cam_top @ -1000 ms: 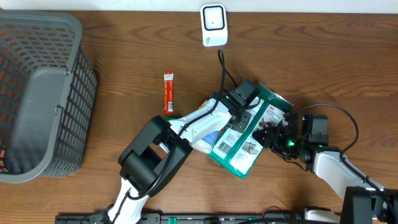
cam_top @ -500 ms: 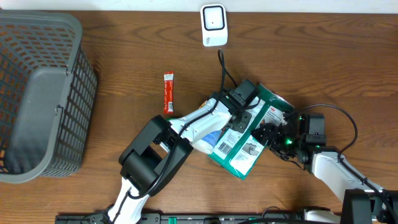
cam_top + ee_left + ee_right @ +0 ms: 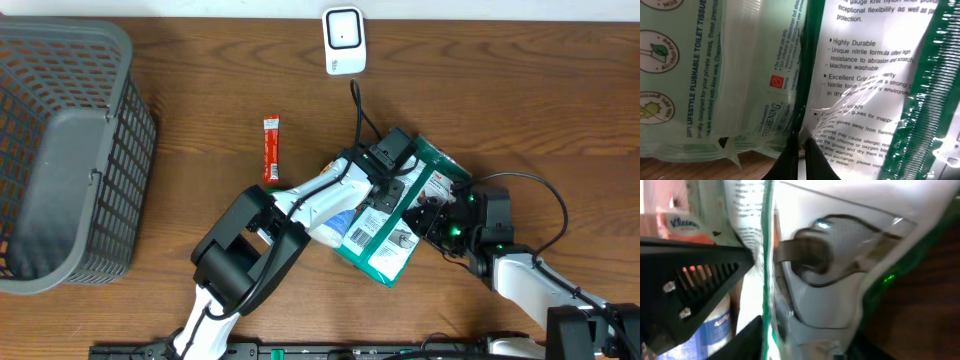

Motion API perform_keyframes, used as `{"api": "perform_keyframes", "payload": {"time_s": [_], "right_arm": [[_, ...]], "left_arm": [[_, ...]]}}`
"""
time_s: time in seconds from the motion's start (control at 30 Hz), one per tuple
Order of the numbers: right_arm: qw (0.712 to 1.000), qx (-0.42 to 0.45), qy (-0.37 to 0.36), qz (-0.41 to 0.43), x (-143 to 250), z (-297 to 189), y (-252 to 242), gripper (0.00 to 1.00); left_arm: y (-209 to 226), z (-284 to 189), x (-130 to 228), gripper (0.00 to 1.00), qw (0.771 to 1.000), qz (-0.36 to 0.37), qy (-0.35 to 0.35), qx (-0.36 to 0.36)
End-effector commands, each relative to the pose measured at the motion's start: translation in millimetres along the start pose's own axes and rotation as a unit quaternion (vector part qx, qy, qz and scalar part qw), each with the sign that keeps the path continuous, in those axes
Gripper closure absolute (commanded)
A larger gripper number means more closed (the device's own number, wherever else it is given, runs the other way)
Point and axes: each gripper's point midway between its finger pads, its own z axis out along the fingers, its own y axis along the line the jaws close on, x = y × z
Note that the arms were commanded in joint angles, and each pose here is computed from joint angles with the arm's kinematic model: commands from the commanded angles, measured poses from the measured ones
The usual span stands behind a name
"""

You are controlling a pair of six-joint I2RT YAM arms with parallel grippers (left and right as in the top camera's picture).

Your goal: Scan the item barcode

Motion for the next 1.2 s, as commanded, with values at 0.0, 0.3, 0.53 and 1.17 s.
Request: {"api": "perform_keyframes", "payload": {"time_s": [0.0, 0.3, 0.53, 1.17], "right_arm": [[0.996, 0.075, 0.03, 0.04, 32, 6, -45, 0.73], [0.998, 0.055, 0.035, 0.024, 32, 6, -37, 0.99], [0.999, 0.03, 0.02, 0.001, 27, -6, -19, 0.99], [0.98, -0.003, -0.01, -0.199, 14, -97, 62, 0.99]], "left_arm": [[4, 21, 19, 0.92, 0.999, 0.005, 0.034, -0.003], [-1, 16, 16, 0.92, 1.0, 0.005, 0.03, 0.009], [-17, -38, -22, 0.92, 0.998, 0.012, -0.046, 0.031], [66, -304, -66, 0.88, 0.945, -0.09, -0.315, 0.0]]}}
